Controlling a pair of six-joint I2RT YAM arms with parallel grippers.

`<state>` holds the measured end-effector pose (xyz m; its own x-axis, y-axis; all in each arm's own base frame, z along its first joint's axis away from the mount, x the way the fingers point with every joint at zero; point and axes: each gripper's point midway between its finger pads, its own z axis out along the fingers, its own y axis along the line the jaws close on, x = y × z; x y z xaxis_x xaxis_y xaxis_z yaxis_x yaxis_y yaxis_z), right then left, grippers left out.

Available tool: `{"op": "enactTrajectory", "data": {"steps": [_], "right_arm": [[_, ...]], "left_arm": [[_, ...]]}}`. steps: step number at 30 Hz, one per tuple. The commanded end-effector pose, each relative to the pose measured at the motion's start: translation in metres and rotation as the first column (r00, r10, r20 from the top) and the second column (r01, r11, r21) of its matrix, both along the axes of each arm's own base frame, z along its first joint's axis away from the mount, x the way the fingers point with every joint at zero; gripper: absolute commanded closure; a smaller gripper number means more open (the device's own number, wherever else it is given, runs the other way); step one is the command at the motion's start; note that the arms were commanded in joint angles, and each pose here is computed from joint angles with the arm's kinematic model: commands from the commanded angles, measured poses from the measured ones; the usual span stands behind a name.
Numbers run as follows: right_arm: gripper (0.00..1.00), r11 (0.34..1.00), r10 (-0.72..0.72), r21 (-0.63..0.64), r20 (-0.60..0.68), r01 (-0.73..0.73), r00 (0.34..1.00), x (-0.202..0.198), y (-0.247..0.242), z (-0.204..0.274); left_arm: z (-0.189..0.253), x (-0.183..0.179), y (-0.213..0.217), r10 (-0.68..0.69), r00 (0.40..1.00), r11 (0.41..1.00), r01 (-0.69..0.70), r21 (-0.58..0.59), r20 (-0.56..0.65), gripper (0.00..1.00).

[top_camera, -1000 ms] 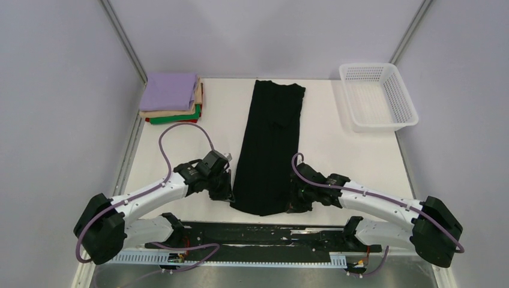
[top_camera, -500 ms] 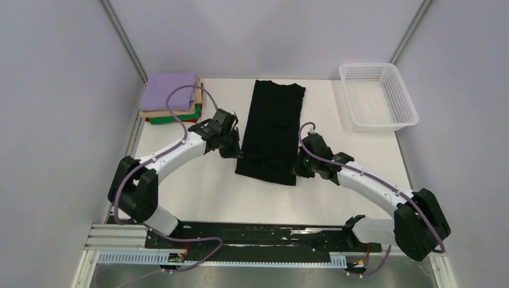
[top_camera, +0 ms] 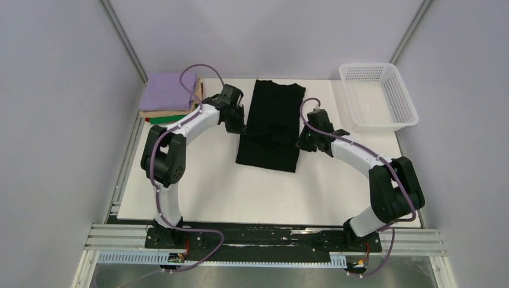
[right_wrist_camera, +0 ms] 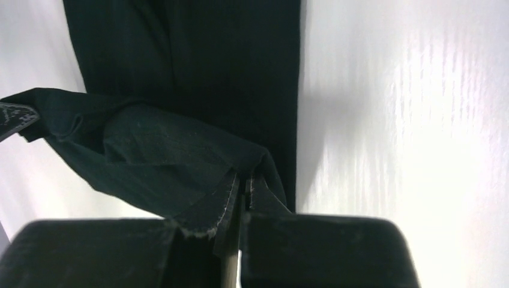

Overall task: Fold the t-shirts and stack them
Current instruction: Fold the folded rectangular tshirt in 1/3 of the way

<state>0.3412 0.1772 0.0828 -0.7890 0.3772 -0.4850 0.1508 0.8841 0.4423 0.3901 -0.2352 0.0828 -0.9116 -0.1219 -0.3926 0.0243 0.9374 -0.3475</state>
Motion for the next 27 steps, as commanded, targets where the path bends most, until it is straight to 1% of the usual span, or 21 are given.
{"op": "enactTrajectory", "data": {"steps": [1, 4, 9, 13, 16, 18, 20, 21, 23, 24, 25, 26, 27], "right_arm": [[1.00, 1.000, 0.008, 0.009, 0.083, -0.009, 0.996, 0.037, -0.002, 0.015], [1.00, 1.000, 0.009, 0.013, 0.083, -0.010, 0.996, 0.049, -0.005, 0.012], [0.99, 1.000, 0.002, 0.029, 0.068, -0.004, 0.998, 0.066, -0.009, 0.002], [0.97, 0.999, 0.004, 0.044, 0.059, -0.006, 0.998, 0.077, -0.011, -0.004], [0.94, 0.998, 0.013, 0.055, 0.061, -0.016, 0.998, 0.085, -0.011, -0.007], [0.91, 0.998, 0.015, 0.058, 0.067, -0.019, 0.998, 0.092, -0.010, -0.008], [0.88, 0.998, 0.014, 0.067, 0.074, -0.019, 0.997, 0.100, -0.010, -0.007], [0.87, 0.997, 0.012, 0.070, 0.079, -0.017, 0.997, 0.105, -0.011, -0.007], [0.82, 0.996, 0.003, 0.085, 0.091, -0.010, 0.996, 0.117, -0.012, -0.004], [0.80, 0.995, -0.001, 0.096, 0.099, -0.009, 0.995, 0.124, -0.013, -0.001], [0.77, 0.994, -0.002, 0.109, 0.107, -0.010, 0.994, 0.131, -0.012, 0.002], [0.73, 0.992, -0.004, 0.128, 0.109, -0.010, 0.994, 0.138, -0.013, 0.004], [0.67, 0.989, -0.004, 0.148, 0.116, -0.013, 0.993, 0.144, -0.013, 0.009]], "left_arm": [[0.009, 0.031, 0.002, -0.050, 0.997, 0.998, 0.048, 0.029, 0.058, 1.00], [0.008, 0.045, 0.000, -0.064, 0.996, 0.997, 0.061, 0.039, 0.067, 1.00], [-0.004, 0.061, 0.000, -0.082, 0.995, 0.995, 0.079, 0.058, 0.057, 0.94], [-0.008, 0.073, -0.004, -0.083, 0.995, 0.996, 0.081, 0.047, 0.062, 0.91], [-0.009, 0.081, -0.007, -0.081, 0.994, 0.996, 0.079, 0.031, 0.068, 0.90], [-0.013, 0.086, -0.009, -0.079, 0.995, 0.997, 0.078, 0.018, 0.065, 0.88], [-0.014, 0.092, -0.014, -0.085, 0.994, 0.996, 0.085, -0.006, 0.071, 0.81], [-0.009, 0.098, -0.015, -0.081, 0.993, 0.996, 0.083, -0.017, 0.086, 0.80], [-0.005, 0.108, -0.017, -0.075, 0.992, 0.996, 0.080, -0.038, 0.103, 0.70], [-0.005, 0.112, -0.016, -0.069, 0.992, 0.996, 0.074, -0.047, 0.105, 0.59], [0.003, 0.120, -0.018, -0.064, 0.989, 0.996, 0.072, -0.059, 0.132, 0.52], [0.004, 0.125, -0.016, -0.051, 0.989, 0.996, 0.061, -0.070, 0.136, 0.35], [0.014, 0.133, -0.016, -0.045, 0.986, 0.995, 0.058, -0.082, 0.162, 0.27]]}}
